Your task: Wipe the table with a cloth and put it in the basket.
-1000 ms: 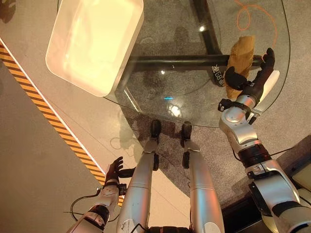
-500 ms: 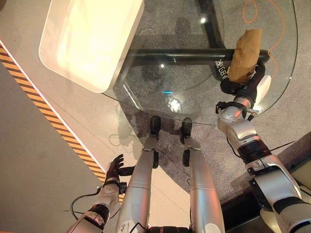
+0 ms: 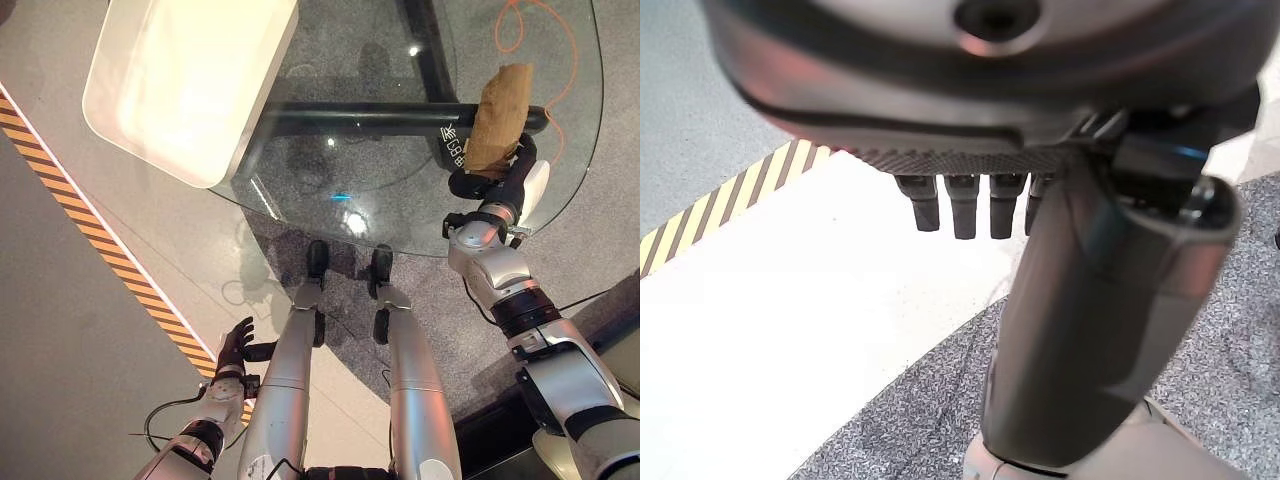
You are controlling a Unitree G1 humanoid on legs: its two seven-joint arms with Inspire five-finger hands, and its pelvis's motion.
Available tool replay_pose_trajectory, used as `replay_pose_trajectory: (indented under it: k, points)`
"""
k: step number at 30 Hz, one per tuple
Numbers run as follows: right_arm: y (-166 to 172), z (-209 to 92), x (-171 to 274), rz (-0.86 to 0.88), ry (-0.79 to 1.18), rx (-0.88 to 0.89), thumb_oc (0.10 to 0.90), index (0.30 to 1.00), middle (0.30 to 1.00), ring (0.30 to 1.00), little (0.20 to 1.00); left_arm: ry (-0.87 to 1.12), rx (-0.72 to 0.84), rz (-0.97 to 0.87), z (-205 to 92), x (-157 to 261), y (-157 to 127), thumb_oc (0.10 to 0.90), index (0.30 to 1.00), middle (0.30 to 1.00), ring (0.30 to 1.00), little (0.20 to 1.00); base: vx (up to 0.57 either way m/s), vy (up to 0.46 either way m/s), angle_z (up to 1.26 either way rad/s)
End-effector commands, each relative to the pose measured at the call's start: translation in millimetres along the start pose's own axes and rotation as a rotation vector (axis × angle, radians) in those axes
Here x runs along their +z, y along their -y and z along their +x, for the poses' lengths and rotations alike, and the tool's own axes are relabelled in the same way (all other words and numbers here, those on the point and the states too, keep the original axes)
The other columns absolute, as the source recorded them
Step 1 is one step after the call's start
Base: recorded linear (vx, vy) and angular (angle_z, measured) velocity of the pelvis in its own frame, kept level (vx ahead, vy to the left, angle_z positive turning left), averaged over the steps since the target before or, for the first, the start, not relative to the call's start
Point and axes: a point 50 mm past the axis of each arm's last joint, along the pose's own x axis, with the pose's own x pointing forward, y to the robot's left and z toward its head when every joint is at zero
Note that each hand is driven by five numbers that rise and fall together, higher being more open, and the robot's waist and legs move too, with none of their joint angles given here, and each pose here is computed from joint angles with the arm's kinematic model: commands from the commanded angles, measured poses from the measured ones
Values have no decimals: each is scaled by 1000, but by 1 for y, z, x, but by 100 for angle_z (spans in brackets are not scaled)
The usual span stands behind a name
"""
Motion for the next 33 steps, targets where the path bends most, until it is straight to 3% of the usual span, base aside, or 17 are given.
replay_pose_trajectory:
  k: [1, 2, 4, 5, 6, 33]
  points:
    - [2, -8, -17, 48, -44, 20, 800, 900, 900, 900, 900, -112, -26, -47, -17, -38, 18, 800, 900, 900, 900, 900, 0, 0, 0]
    - [3, -7, -17, 56, -46, 20, 800, 900, 900, 900, 900, -114, -25, -45, -17, -38, 18, 800, 900, 900, 900, 900, 0, 0, 0]
    - [2, -5, -16, 72, -54, 29, 613, 740, 740, 740, 713, -118, -20, -44, -17, -38, 18, 800, 900, 900, 900, 900, 0, 0, 0]
    - [2, -5, -15, 78, -55, 35, 311, 481, 481, 481, 411, -118, -18, -45, -16, -38, 18, 800, 900, 900, 900, 900, 0, 0, 0]
    - [1, -4, -14, 84, -57, 42, 100, 300, 300, 300, 200, -116, -18, -45, -16, -37, 18, 800, 900, 900, 900, 900, 0, 0, 0]
    - [-12, -5, 33, 135, 96, 139, 100, 300, 300, 300, 200, -101, -38, -69, -16, -29, 33, 800, 900, 900, 900, 900, 2, 12, 0]
